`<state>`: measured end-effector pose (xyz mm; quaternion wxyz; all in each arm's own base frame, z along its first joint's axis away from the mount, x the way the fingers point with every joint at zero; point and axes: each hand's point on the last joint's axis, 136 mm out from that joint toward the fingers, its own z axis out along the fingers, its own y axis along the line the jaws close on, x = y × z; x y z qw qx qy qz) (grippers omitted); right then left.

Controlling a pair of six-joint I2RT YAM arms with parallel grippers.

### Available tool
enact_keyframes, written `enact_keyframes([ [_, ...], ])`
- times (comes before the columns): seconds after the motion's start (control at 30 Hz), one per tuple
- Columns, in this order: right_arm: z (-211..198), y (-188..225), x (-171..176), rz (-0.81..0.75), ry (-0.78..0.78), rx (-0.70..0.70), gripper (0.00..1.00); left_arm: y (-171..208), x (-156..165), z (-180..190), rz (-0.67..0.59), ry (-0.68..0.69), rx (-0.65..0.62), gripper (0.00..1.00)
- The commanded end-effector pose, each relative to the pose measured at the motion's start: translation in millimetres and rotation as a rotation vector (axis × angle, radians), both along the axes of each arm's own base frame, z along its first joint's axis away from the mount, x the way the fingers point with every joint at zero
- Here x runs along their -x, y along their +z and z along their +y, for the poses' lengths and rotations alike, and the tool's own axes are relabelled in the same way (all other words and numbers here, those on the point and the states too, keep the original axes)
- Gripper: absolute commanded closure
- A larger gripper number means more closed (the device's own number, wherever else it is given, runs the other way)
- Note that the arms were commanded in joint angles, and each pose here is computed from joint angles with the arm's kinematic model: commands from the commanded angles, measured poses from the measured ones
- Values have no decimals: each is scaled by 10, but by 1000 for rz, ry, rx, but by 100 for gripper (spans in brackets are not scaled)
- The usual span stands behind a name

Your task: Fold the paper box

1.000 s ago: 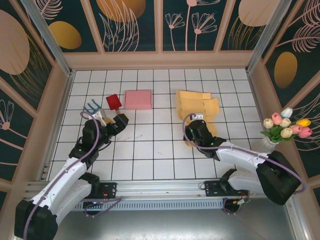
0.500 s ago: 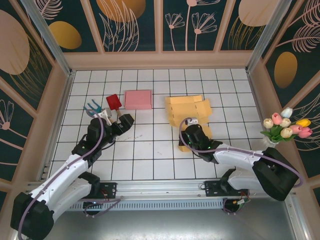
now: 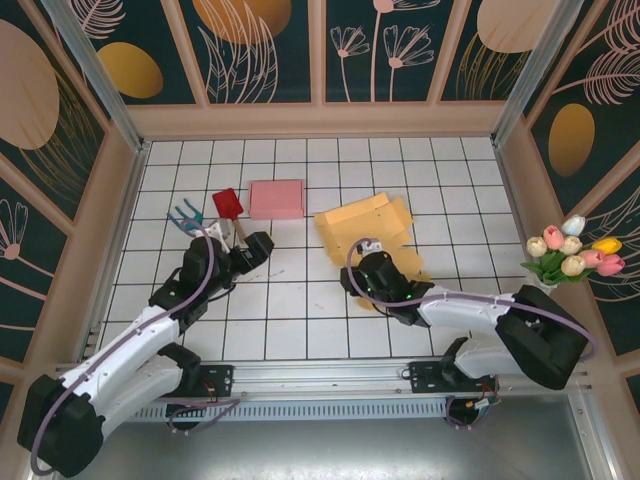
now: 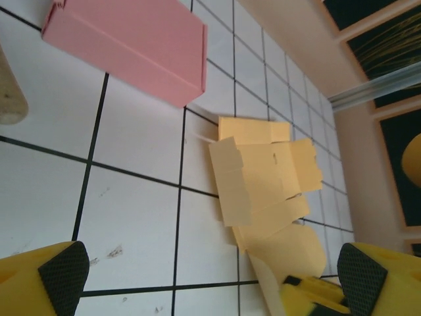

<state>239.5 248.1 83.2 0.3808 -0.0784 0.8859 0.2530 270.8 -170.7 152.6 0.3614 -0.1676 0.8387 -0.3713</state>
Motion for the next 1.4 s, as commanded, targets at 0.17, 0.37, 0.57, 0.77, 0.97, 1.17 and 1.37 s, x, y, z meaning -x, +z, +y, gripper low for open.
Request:
enact_keyframes([
  [0.17,-469,723,-77,-235,-155,-45,56,-217,-227,-636,-39,-113,-89,3],
  [0.37,-649,743,-83,-270,-192,-90,55,-494,-540,-1005,-8,-132,-153,7],
  [0.57,-687,633,-131,-269,-214,-41,55,-496,-842,-1255,-18,-130,-235,6],
  [0.77,-696,615,-144,-281,-217,-31,54,-807,-960,-1397,57,-146,-337,13],
  [0.97,-665,601,-140,-278,-200,-32,54,-1018,-977,-1339,89,-123,-403,21],
  [1.17,-689,564,-140,-273,-207,-15,54,-1087,-930,-1301,95,-122,-408,46],
  [1.37,-679,564,-136,-269,-202,-14,54,-1045,-928,-1316,79,-123,-384,77],
])
